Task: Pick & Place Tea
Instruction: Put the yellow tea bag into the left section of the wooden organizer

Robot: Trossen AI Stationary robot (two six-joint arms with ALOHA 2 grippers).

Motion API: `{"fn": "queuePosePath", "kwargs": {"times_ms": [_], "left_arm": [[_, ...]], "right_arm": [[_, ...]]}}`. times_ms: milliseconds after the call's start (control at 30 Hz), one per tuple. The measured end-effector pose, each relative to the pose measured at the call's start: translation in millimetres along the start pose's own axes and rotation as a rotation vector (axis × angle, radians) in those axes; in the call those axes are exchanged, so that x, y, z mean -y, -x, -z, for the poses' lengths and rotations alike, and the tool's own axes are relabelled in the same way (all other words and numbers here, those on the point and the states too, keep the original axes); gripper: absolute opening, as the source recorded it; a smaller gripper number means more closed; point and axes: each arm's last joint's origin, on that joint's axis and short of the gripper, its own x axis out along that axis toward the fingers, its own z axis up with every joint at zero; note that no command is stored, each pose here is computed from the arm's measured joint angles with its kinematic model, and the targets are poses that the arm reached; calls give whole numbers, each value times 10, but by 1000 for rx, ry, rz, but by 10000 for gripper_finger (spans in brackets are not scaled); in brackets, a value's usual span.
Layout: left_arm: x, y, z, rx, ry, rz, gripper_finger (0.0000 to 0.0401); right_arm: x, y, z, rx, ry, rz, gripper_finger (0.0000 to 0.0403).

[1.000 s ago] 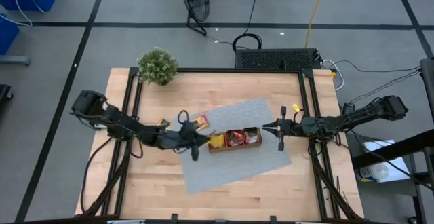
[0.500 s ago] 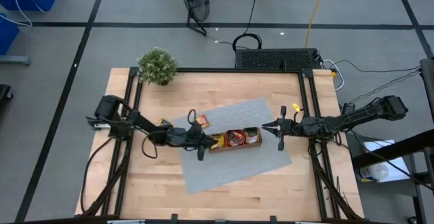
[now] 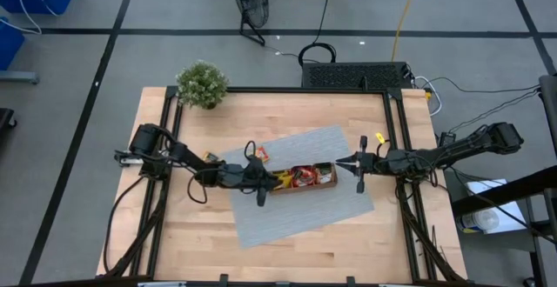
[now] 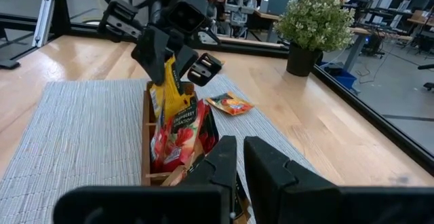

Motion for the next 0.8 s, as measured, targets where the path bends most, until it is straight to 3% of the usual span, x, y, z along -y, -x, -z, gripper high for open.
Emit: {"fn": "queuePosePath", "kwargs": {"times_ms": [333,567,667,800], "left_arm": [[42,30,-70,17,-22,12,195],[282,191,-541,133,-76,71,233],[438,173,-768,35,-146,19,229],[611,19,-1002,-304,-248,-200,200]], "right_arm": [[0,0,1,-1,0,0,18],[0,0,4,-4,1,-1,18],[-1,0,4,-4,1,-1,18],[0,0,-2,2,-1,0,18]]}}
